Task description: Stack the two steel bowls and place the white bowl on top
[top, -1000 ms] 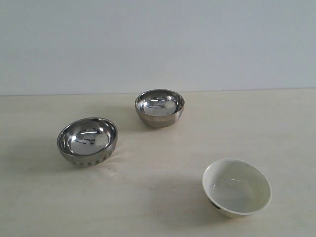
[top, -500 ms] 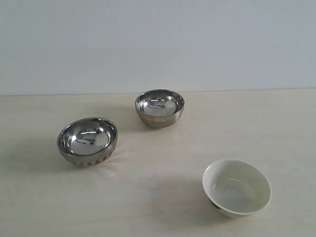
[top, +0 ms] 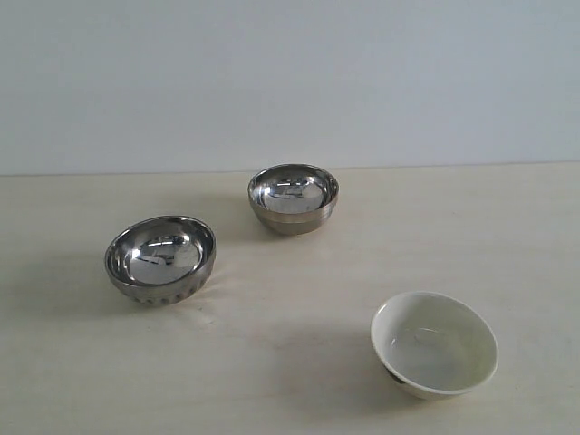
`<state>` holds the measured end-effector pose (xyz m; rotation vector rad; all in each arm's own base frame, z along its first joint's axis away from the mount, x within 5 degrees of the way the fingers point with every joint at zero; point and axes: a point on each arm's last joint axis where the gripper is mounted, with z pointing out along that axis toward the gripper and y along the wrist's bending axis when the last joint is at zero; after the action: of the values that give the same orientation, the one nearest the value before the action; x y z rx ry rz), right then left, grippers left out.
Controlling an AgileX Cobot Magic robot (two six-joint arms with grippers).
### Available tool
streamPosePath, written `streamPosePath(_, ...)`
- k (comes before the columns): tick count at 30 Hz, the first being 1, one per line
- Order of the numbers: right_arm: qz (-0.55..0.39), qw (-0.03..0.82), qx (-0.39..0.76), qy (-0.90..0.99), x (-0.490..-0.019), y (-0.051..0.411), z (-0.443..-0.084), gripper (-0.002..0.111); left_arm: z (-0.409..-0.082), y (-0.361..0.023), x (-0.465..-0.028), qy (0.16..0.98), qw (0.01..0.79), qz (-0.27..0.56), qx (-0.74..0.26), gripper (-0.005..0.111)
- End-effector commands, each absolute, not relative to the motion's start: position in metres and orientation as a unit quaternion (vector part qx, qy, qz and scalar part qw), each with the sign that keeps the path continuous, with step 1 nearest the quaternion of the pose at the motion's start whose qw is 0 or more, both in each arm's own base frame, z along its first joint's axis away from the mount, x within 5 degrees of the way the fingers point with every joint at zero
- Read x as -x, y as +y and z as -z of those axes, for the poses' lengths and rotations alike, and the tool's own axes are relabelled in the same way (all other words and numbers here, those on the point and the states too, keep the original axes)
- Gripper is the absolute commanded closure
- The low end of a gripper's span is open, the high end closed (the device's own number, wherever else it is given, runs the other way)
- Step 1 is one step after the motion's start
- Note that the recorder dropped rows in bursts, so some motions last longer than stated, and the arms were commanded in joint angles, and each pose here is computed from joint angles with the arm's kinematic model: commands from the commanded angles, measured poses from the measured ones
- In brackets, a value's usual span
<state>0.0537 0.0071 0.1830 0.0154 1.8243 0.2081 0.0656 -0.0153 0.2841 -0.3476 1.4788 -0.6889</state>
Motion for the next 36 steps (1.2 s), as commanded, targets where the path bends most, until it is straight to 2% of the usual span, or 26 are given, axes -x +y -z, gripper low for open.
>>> streamPosePath(1, -0.091, 0.613, -0.009, 0.785, -0.054, 0.007, -0.184, 0.108, -0.307, -0.029, -0.105, 0.732, 0.615, 0.277, 0.093, 0.103)
streamPosePath(5, -0.091, 0.613, -0.009, 0.785, -0.054, 0.007, -0.184, 0.108, -0.313, -0.041, -0.154, 0.794, 0.545, 0.266, 0.053, 0.103)
streamPosePath(9, -0.091, 0.613, -0.009, 0.785, -0.054, 0.007, -0.184, 0.108, -0.303, -0.05, -0.203, 0.833, 0.478, 0.272, 0.054, 0.103)
streamPosePath(16, -0.091, 0.613, -0.009, 0.785, -0.054, 0.007, -0.184, 0.108, -0.29, -0.061, -0.269, 0.864, 0.443, 0.234, -0.04, 0.103)
streamPosePath(26, -0.091, 0.613, -0.009, 0.785, -0.054, 0.007, -0.184, 0.108, -0.286, -0.091, -0.348, 0.871, 0.37, 0.3, -0.119, 0.102)
streamPosePath(28, -0.091, 0.613, -0.009, 0.785, -0.054, 0.007, -0.184, 0.108, -0.279, -0.099, -0.362, 0.875, 0.367, 0.281, -0.143, 0.094)
streamPosePath(34, -0.091, 0.613, -0.009, 0.785, -0.054, 0.007, -0.184, 0.108, -0.254, -0.124, -0.4, 0.878, 0.377, 0.256, -0.145, 0.06)
streamPosePath(36, -0.091, 0.613, -0.009, 0.785, -0.054, 0.007, -0.184, 0.108, -0.245, -0.132, -0.411, 0.881, 0.369, 0.26, -0.14, 0.058)
